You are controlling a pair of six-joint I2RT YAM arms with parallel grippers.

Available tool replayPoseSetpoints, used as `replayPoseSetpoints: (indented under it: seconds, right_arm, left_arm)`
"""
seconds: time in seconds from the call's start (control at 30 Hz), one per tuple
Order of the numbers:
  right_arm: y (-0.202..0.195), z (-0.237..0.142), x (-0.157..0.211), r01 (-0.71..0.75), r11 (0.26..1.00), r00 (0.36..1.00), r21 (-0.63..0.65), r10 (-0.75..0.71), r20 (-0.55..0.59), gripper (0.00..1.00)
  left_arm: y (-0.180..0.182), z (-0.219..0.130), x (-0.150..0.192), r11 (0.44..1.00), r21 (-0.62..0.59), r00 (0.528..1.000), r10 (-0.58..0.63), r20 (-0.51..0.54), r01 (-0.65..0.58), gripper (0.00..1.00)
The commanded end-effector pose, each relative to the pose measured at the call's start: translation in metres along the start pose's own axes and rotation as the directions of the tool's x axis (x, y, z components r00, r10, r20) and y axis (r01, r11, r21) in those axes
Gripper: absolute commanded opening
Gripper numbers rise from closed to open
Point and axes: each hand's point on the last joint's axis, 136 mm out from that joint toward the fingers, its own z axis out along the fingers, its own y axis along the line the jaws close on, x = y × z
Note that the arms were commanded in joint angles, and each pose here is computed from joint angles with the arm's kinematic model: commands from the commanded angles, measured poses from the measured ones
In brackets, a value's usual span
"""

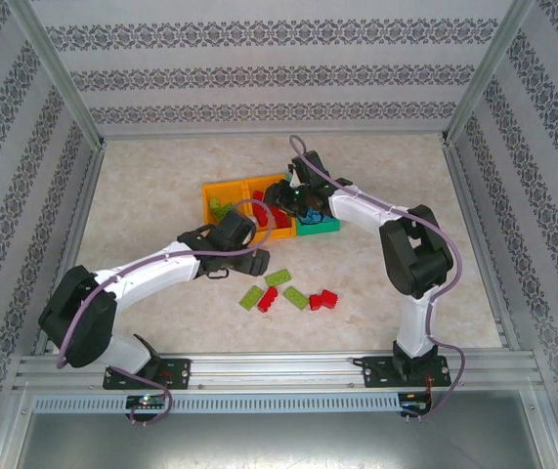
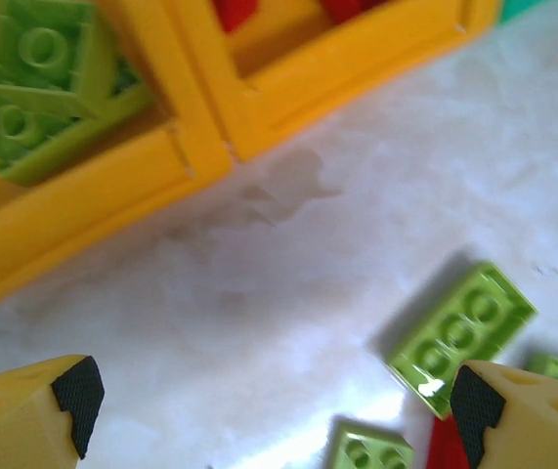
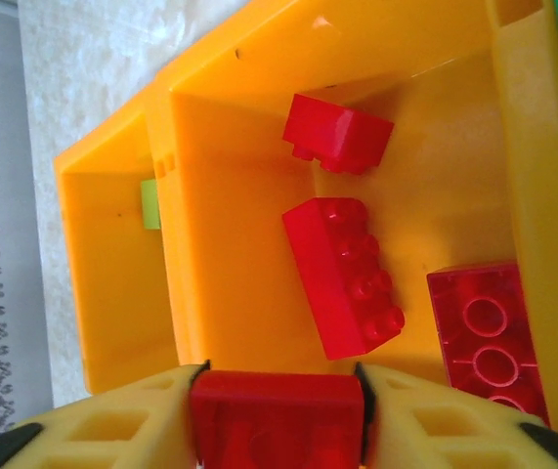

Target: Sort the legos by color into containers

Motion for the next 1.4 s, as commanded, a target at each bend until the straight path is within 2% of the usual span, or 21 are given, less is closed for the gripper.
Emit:
replayPoseSetpoints:
  seconds: [0.0, 0.17, 0.3, 0.5, 0.8, 1.1, 1.37]
  right_arm:
    - [0.002, 0.004, -0.002, -0.004, 1.0, 1.0, 0.014, 0.003, 0.003, 0.5]
    - [0.0, 0.003, -0.003, -0.006, 1.0, 1.0, 0.023, 0.005, 0.009, 0.6]
    - [0.006, 0.001, -0.002, 0.005, 1.0, 1.0, 0.011, -0.005, 0.01, 0.62]
    - [0.018, -0.01, -0.002, 0.029, 0.999, 0.999, -0.018, -0.028, 0.029, 0.63]
    - [0.022, -0.041, -0.005, 0.065, 0.998, 0.994, -0.024, -0.062, 0.087, 0.68]
    - [-0.007, -0.073, -0.012, 0.025, 1.0, 0.989, 0.012, -0.026, 0.146, 0.7]
    - [-0.038, -0.107, -0.018, -0.026, 0.999, 0.978, 0.033, 0.019, 0.208, 0.71]
  left_arm:
    - [-0.019, -0.005, 0.021, 0.992, 0.044, 0.992, 0.119, -0.049, -0.117, 0.91]
    - [-0.032, -0.002, 0.041, 0.987, 0.077, 0.984, 0.148, -0.095, -0.141, 0.85]
    - [-0.042, 0.001, 0.056, 0.984, 0.107, 0.979, 0.157, -0.131, -0.144, 0.82]
    - [-0.061, 0.005, 0.07, 0.969, 0.124, 0.956, 0.233, -0.18, -0.213, 0.77]
    - [-0.07, 0.014, 0.086, 0.958, 0.131, 0.931, 0.279, -0.235, -0.253, 0.7]
    - [-0.076, 0.019, 0.092, 0.949, 0.136, 0.913, 0.31, -0.264, -0.283, 0.54]
    - [-0.079, 0.025, 0.099, 0.949, 0.145, 0.905, 0.313, -0.288, -0.282, 0.52]
